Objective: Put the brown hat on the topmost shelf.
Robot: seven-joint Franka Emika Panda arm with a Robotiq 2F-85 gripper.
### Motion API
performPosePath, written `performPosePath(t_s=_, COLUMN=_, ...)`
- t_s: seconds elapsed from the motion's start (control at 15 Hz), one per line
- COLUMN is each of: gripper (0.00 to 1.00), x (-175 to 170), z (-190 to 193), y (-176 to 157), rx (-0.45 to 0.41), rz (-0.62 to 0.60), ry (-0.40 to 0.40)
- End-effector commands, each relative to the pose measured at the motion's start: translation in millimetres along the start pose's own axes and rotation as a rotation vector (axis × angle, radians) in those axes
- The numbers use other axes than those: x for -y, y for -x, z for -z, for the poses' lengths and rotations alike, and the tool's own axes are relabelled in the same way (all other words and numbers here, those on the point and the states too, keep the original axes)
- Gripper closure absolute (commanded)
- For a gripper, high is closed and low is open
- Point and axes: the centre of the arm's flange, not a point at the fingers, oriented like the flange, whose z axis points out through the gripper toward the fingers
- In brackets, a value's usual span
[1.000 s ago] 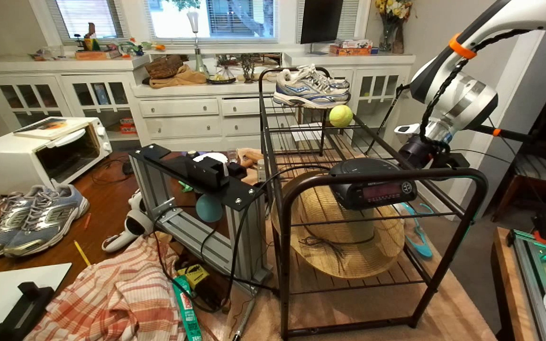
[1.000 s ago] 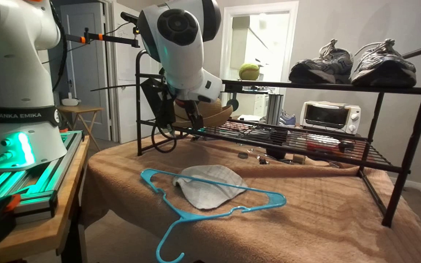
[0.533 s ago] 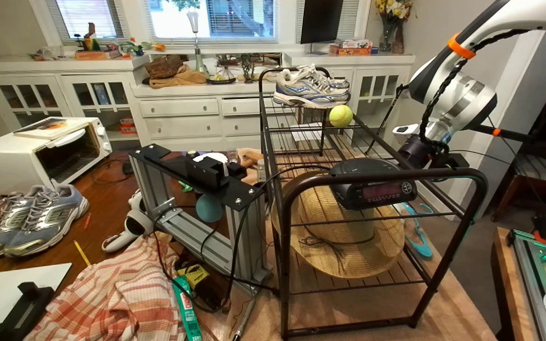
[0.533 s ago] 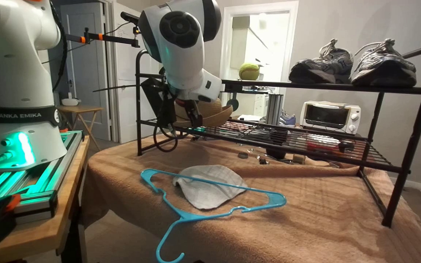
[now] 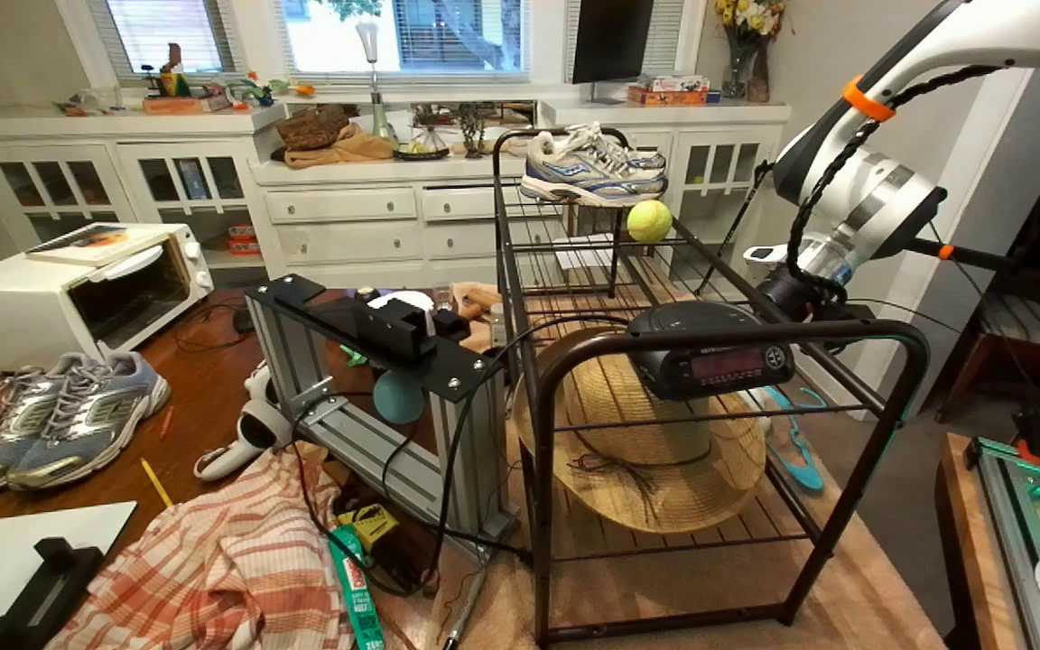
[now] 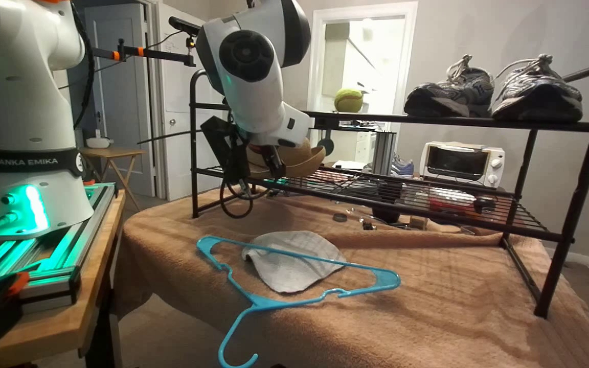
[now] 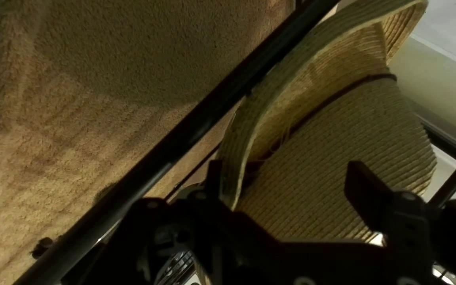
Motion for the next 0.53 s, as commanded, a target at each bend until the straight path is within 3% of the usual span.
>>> performPosePath(t_s=0.0, gripper=0.13, x=-13.1, z=-12.3, y=2.3, rx=-0.044, rz=0.016, ry=0.028)
performPosePath(t_s=0.07, gripper=0.08, x=-14.4, z=-12.8, y=2.5, rx=-0.052, rz=0.022, ry=0.038)
performPosePath(t_s=0.27, gripper=0.12, x=-17.1, z=-12.8, y=2.6, rx=-0.073, rz=0.03, ry=0.056)
performPosePath(t_s=0.33, gripper=0.16, x=-17.6, z=-13.5, y=3.0, rx=-0.077, rz=0.03, ry=0.057)
performPosePath(t_s=0.4, gripper=0.38, x=-17.6, z=-14.5, y=3.7, rx=-0.078, rz=0.032, ry=0.06)
performPosePath(t_s=0.47, gripper=0.4, x=-17.6, z=-15.7, y=4.3, rx=-0.077, rz=0.032, ry=0.06)
